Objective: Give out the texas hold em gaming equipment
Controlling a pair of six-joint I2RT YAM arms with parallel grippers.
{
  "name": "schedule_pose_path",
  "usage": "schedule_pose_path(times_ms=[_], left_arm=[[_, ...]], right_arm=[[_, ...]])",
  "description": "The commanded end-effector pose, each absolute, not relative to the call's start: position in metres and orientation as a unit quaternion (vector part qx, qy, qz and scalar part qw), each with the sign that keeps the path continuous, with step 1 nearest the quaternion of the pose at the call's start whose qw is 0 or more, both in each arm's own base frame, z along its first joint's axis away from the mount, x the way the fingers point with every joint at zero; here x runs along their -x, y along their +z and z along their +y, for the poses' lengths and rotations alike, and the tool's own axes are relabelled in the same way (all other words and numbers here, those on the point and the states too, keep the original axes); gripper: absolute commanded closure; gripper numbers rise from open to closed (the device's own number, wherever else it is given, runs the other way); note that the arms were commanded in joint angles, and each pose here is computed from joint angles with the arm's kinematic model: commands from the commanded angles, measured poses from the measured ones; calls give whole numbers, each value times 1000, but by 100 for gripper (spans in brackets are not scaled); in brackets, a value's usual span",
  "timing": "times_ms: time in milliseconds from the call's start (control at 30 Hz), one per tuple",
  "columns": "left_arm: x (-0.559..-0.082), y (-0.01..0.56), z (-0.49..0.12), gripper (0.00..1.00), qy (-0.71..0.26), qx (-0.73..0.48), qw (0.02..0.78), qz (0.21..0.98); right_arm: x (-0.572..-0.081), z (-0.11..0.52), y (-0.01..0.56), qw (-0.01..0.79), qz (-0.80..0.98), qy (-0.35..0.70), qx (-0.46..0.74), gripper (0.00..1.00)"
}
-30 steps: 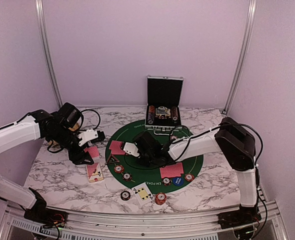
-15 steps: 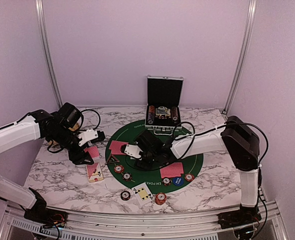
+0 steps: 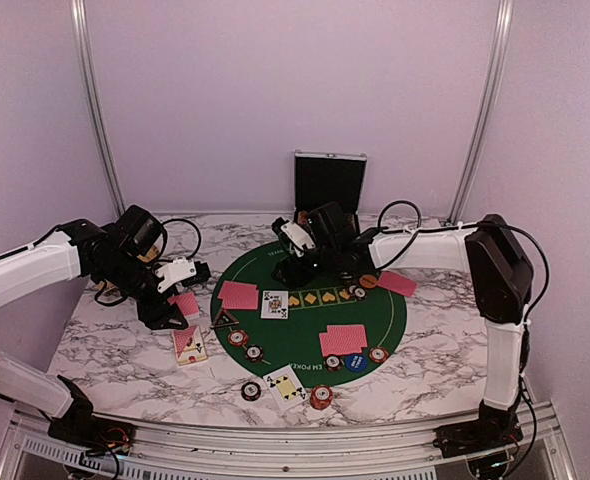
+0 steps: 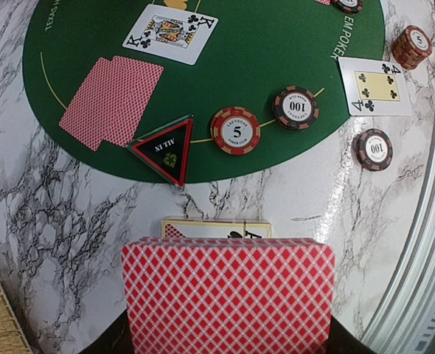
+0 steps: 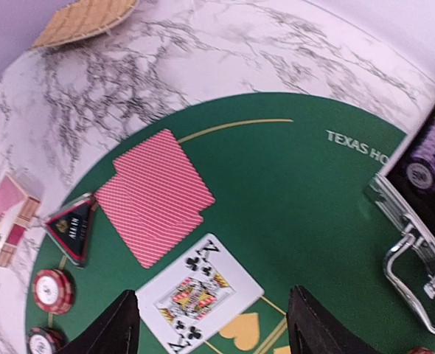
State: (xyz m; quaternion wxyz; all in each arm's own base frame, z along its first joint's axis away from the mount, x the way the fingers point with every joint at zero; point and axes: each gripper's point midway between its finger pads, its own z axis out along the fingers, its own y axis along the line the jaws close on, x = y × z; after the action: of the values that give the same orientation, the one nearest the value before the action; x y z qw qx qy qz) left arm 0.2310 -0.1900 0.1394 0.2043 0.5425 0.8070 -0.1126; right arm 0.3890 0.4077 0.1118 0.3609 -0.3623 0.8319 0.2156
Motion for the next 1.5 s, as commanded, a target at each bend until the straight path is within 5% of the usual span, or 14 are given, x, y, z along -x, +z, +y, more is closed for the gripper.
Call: schedule_pose_path(times_ms=[0,333,800,967,1467], left_arm=[[-229,150,-193,100,-126,-541,208,805],[-231,153,-195,100,-127,-549,215,798],[-231,156,-200,100,-122,-563,219,787],[-232,156,-202,100,-118,-567,220,785],[-235,157,-210,100,-109,-577,226,777]], right_arm=[[-372,449,135,337,817,336,325,33],[-324,485,184,214,755,586,200,25],[-262,539,185,106,734,634,218,20],[-256,545,179,76,722,654,212,13],[-251,555,178,47,711,673,198,15]])
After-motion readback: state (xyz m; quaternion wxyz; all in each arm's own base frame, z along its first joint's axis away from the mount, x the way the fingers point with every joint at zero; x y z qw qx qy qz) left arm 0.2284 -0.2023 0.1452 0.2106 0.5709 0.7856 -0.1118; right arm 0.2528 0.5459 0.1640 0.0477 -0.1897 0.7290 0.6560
